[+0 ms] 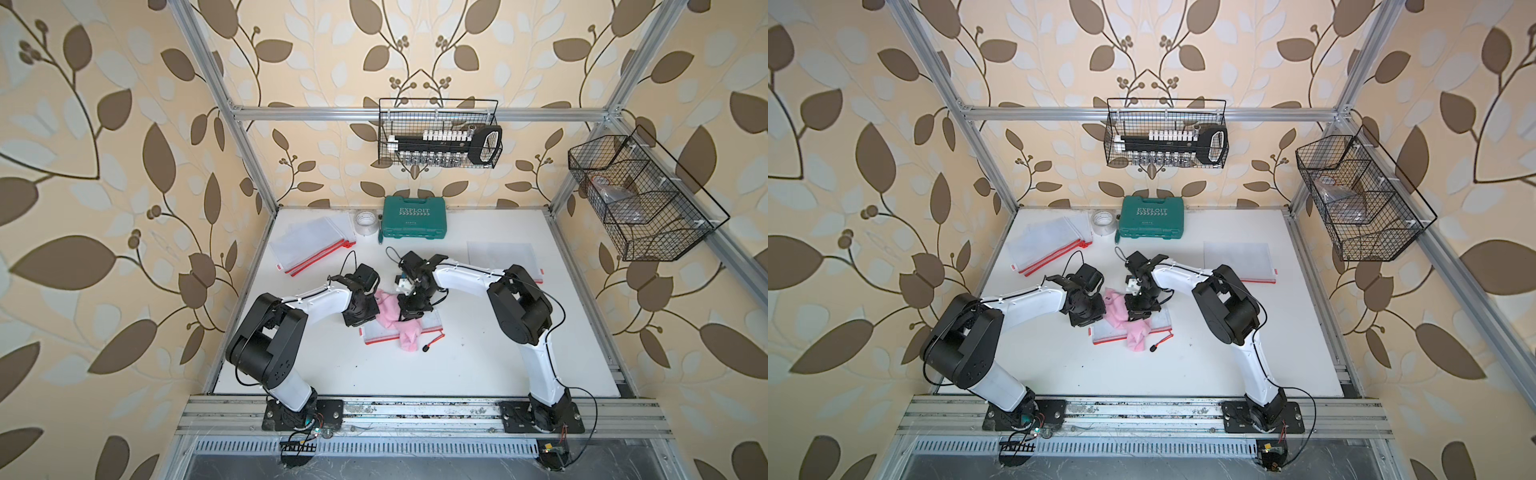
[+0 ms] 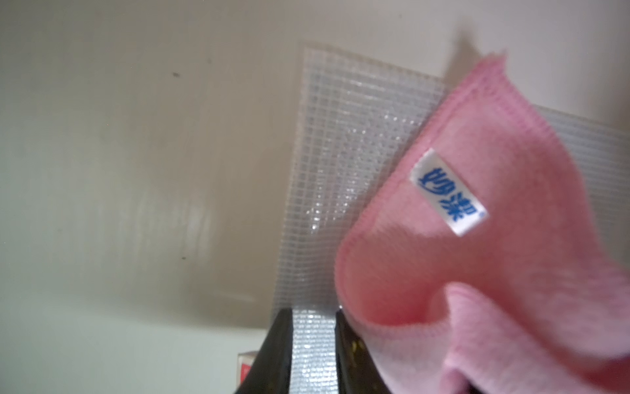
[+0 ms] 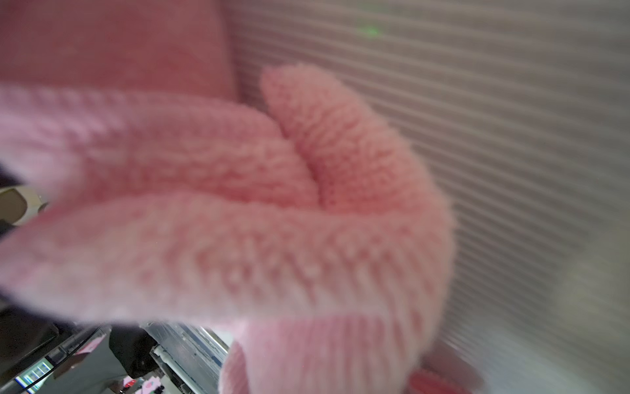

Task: Wipe the document bag
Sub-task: Wipe the dirt from the document bag, then move the document bag to the center of the board.

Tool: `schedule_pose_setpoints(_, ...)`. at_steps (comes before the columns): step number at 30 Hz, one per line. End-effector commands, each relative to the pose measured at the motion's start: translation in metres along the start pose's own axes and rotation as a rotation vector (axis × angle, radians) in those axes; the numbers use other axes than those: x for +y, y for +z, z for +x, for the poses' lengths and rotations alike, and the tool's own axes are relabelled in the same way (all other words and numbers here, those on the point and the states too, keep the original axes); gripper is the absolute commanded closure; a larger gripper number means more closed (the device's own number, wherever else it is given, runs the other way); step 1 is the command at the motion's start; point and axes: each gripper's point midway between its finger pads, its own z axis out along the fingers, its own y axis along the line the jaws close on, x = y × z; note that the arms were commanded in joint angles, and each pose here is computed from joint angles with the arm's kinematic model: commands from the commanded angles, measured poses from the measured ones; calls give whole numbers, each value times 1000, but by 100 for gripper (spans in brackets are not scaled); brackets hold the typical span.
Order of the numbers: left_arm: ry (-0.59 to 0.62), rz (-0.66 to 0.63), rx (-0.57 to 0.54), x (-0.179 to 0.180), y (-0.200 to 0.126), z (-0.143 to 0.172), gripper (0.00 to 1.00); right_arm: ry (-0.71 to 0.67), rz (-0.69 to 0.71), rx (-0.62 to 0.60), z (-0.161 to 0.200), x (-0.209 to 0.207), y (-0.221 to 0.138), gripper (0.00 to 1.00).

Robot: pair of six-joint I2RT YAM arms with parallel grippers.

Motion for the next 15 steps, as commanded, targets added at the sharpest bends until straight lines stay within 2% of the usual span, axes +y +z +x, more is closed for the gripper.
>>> schedule_pose_setpoints(1, -33, -159, 27, 50, 6, 7, 74, 95, 296, -43, 9, -85, -40, 100)
schedule_pose_setpoints(3, -47, -159, 18, 55, 4, 2, 75, 101, 427, -72, 13, -118, -68, 100)
schedule_pose_setpoints(6, -62, -155, 11, 59, 3, -5, 75, 63, 488, -91, 20, -122, -95, 100)
schedule_pose_setpoints(15, -150, -131, -103, 78, -29, -34, 73, 73, 373, -66, 72, -99, -88, 100)
